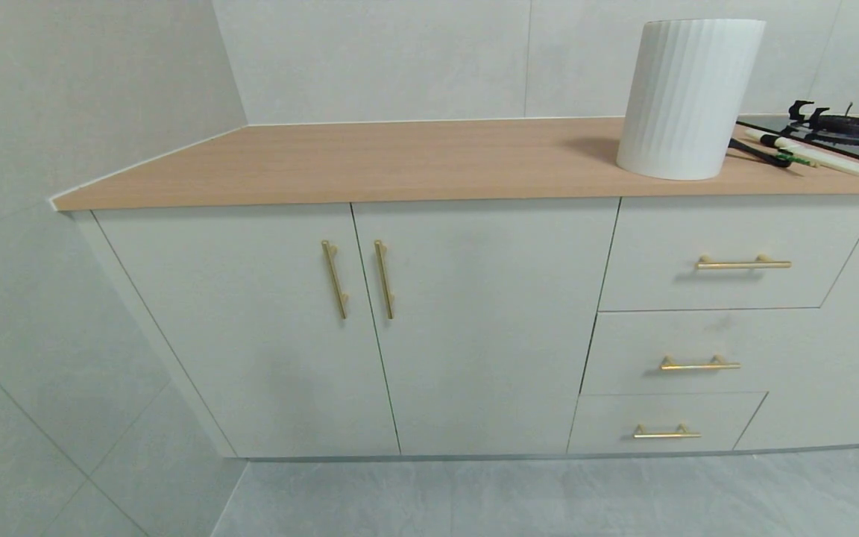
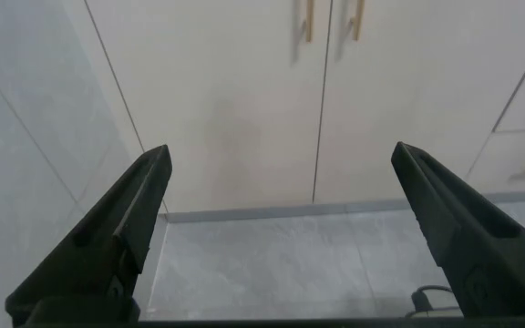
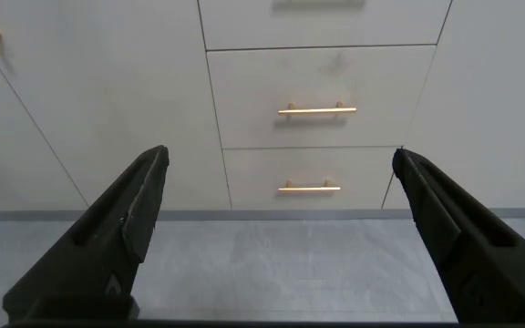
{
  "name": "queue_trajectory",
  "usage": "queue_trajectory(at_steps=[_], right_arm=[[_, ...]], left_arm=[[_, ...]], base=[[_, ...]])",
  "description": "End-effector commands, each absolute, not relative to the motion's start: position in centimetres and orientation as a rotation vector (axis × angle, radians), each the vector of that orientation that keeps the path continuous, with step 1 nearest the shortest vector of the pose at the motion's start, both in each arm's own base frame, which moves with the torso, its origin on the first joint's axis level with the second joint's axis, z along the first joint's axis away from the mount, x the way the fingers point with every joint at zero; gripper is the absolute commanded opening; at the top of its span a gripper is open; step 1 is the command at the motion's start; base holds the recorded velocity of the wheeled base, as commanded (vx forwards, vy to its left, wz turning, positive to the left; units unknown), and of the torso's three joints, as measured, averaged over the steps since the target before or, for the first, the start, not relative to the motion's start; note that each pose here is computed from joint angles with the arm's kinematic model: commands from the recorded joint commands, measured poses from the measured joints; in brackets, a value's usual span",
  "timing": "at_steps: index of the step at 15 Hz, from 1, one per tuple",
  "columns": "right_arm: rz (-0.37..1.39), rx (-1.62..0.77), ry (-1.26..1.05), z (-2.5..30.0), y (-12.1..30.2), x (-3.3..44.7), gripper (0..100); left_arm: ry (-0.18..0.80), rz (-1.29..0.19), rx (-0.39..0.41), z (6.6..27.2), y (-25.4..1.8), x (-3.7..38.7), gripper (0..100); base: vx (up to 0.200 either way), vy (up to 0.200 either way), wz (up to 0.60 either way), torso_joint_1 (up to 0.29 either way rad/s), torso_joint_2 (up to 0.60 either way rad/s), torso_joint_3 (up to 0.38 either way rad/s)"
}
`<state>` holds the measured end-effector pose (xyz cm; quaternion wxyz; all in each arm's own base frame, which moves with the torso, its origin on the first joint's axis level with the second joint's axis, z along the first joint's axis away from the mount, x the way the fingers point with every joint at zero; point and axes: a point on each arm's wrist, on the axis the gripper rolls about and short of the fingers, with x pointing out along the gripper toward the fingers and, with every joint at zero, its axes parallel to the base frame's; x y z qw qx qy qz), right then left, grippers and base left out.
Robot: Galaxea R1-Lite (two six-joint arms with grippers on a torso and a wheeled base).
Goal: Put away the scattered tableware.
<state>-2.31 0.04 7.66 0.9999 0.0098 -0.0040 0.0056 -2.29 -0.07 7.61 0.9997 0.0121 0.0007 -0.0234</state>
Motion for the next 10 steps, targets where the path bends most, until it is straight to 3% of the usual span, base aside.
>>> queue_trajectory(at_steps=[1,10], right_arm=[[0.011,0.02,0.0,7.59,0.04,-2.28,100],[0.011,0.025,0.0,7.59,0.04,-2.28,100]], left_arm=[[0.003,-0.045,0.023,7.54,-0.07,-2.27,100],[0.003,-0.043,0.02,7.54,-0.07,-2.27,100]], base=[[0.0,0.0,0.0,0.0,0.0,0.0],[0.0,0.0,0.0,0.0,0.0,0.0]])
